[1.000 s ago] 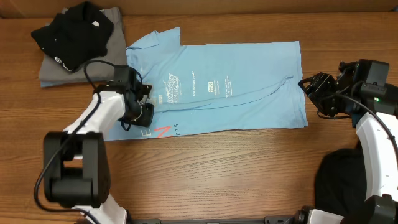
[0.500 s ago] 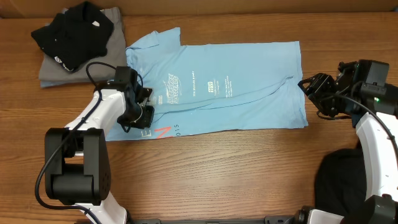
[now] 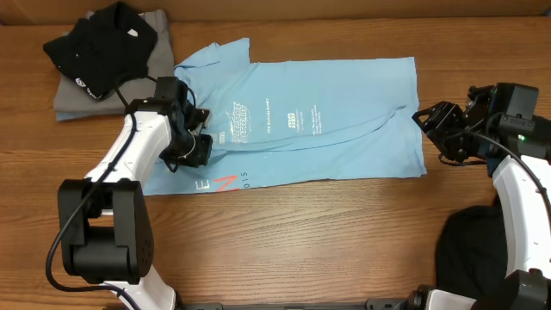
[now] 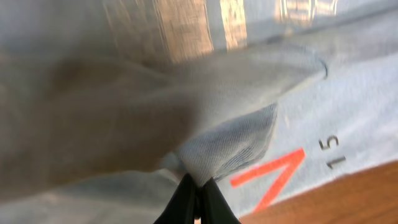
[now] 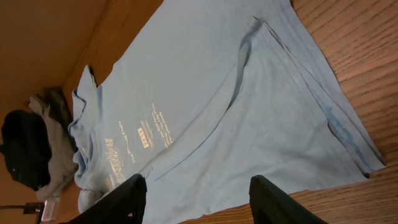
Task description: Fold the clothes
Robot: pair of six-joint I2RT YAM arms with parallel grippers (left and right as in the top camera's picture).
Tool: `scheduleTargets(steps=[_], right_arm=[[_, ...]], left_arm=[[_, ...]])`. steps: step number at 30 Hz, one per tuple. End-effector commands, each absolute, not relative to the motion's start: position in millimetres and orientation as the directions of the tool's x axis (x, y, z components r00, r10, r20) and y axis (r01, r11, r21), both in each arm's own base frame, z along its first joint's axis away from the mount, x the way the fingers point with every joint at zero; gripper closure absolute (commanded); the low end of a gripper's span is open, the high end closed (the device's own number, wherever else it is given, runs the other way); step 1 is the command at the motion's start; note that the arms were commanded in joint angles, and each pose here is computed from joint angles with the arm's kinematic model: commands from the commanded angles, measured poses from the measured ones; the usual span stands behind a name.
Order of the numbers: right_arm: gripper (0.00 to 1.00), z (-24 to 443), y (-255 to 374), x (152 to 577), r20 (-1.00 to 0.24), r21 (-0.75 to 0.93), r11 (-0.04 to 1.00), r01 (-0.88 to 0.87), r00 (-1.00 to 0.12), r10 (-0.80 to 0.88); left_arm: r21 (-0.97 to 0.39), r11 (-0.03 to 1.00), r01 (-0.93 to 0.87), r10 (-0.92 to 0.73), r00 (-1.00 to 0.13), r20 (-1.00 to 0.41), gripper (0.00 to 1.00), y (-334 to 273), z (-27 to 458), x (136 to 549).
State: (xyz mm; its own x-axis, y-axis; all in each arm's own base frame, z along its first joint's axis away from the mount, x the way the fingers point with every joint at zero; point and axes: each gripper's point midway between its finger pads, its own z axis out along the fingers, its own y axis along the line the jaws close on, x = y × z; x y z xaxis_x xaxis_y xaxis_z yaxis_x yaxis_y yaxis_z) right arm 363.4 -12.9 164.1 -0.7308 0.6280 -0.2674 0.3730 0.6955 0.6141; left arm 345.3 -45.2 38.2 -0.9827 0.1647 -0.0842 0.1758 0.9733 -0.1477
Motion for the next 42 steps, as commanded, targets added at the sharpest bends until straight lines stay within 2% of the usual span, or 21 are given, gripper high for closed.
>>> scheduleTargets(steps=[1, 8, 14, 15, 16, 20, 23, 26, 29, 33, 36, 42], right_arm=[[0.43, 174, -17, 367, -0.307, 0.607, 0.710, 0.356, -0.719, 0.623], [0.43, 174, -18, 367, -0.312, 0.602, 0.714, 0.357, -0.719, 0.622], [0.42, 174, -18, 367, -0.318, 0.597, 0.720, 0.352, -0.721, 0.616], [0.42, 174, -18, 368, -0.330, 0.593, 0.730, 0.340, -0.725, 0.605], [0.41, 175, -19, 368, -0.336, 0.590, 0.735, 0.334, -0.726, 0.600], [0.37, 191, -22, 376, -0.396, 0.580, 0.763, 0.284, -0.721, 0.569], [0.31, 205, -23, 382, -0.450, 0.565, 0.791, 0.235, -0.716, 0.534], [0.32, 202, -22, 381, -0.438, 0.563, 0.790, 0.242, -0.723, 0.534], [0.32, 179, -28, 370, -0.357, 0.528, 0.780, 0.336, -0.745, 0.563], [0.32, 119, -26, 336, -0.098, 0.435, 0.737, 0.518, -0.786, 0.611], [0.32, 90, -23, 321, 0.024, 0.390, 0.721, 0.573, -0.789, 0.614], [0.34, 29, -29, 308, 0.167, 0.271, 0.673, 0.688, -0.722, 0.671]], left_arm=[[-0.186, 0.973, 0.137, 0.129, -0.990, -0.058, 0.96, -55, 44, 340], [-0.190, 0.975, 0.115, 0.111, -0.993, -0.028, 0.94, -56, 44, 334], [-0.174, 0.978, 0.115, 0.112, -0.993, -0.025, 0.70, -53, 45, 333], [-0.168, 0.980, 0.110, 0.108, -0.994, -0.021, 0.62, -51, 47, 334], [-0.165, 0.981, 0.105, 0.103, -0.994, -0.020, 0.59, -48, 50, 335], [-0.138, 0.989, 0.057, 0.051, -0.998, -0.042, 0.59, -27, 85, 351], [-0.157, 0.987, 0.025, 0.011, -0.996, -0.087, 0.59, -16, 114, 365], [-0.162, 0.987, 0.015, -0.002, -0.995, -0.102, 0.57, -11, 124, 369], [-0.140, 0.990, 0.013, 0.006, -0.998, -0.056, 0.58, -7, 119, 358], [-0.071, 0.991, -0.112, -0.108, -0.993, 0.052, 0.59, 11, 105, 333], [-0.054, 0.979, -0.195, -0.189, -0.976, 0.110, 0.59, 24, 98, 317], [-0.047, 0.945, -0.323, -0.309, -0.933, 0.181, 0.56, 60, 82, 292]])
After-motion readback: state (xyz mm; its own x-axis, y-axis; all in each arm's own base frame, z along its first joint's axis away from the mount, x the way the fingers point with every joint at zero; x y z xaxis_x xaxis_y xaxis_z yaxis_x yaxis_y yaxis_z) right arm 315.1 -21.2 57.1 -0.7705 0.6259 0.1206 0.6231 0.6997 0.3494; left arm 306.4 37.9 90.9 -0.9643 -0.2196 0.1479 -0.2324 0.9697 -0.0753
